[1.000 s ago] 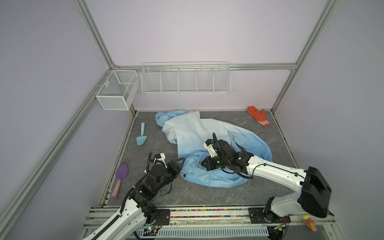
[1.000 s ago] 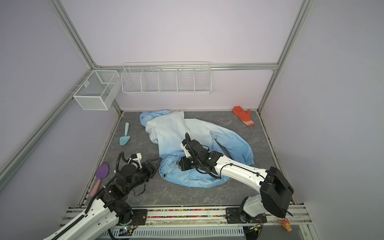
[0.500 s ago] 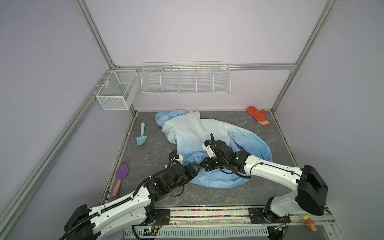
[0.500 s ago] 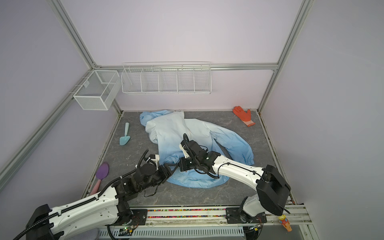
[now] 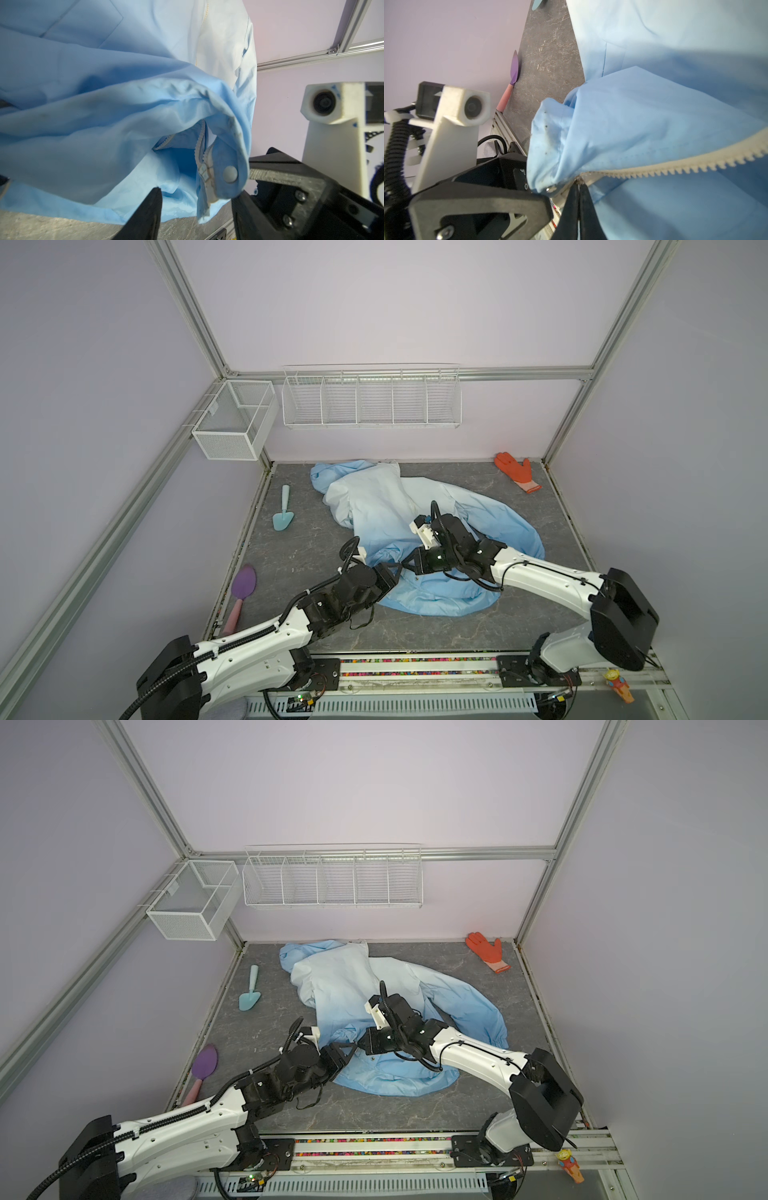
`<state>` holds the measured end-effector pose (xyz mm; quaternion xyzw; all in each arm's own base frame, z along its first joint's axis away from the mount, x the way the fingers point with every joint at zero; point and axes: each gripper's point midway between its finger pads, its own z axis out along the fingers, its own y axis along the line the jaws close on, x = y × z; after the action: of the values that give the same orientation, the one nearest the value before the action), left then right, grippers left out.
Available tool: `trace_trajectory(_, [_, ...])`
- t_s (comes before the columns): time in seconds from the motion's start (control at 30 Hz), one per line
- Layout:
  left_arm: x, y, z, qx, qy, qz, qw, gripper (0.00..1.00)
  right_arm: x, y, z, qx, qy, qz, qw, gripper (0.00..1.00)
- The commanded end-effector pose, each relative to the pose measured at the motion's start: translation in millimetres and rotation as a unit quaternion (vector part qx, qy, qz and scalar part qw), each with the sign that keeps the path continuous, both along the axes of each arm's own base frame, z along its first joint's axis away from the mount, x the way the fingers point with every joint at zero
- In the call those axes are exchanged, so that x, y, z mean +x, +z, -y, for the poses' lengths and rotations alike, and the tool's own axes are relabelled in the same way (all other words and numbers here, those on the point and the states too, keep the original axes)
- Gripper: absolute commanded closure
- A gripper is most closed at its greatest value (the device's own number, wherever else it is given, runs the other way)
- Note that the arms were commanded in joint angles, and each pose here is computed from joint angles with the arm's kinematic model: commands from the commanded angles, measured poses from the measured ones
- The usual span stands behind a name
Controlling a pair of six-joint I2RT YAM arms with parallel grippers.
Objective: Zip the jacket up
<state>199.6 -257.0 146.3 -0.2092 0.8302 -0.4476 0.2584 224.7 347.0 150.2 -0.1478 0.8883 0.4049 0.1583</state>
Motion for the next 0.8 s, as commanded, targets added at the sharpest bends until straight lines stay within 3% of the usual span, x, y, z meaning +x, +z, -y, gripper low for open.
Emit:
trace_trajectory(0.0, [7,16,-1,-0.01,0.015,0.031,0.999,0.46,-1,-3,-4,0.021,0.012,-0.019,1.0,0.93])
trace_trajectory(0.47, [20,20,10,0.017,0.017,0.05,0.998,0.51,0,-7,-1,0.033,0.017,-0.032,0.999,0.93])
trace_trajectory(0.77, [25,10,8,0.038,0.031,0.039,0.998,0.65,0,-8,4,0.034,0.012,-0.033,0.999,0.93])
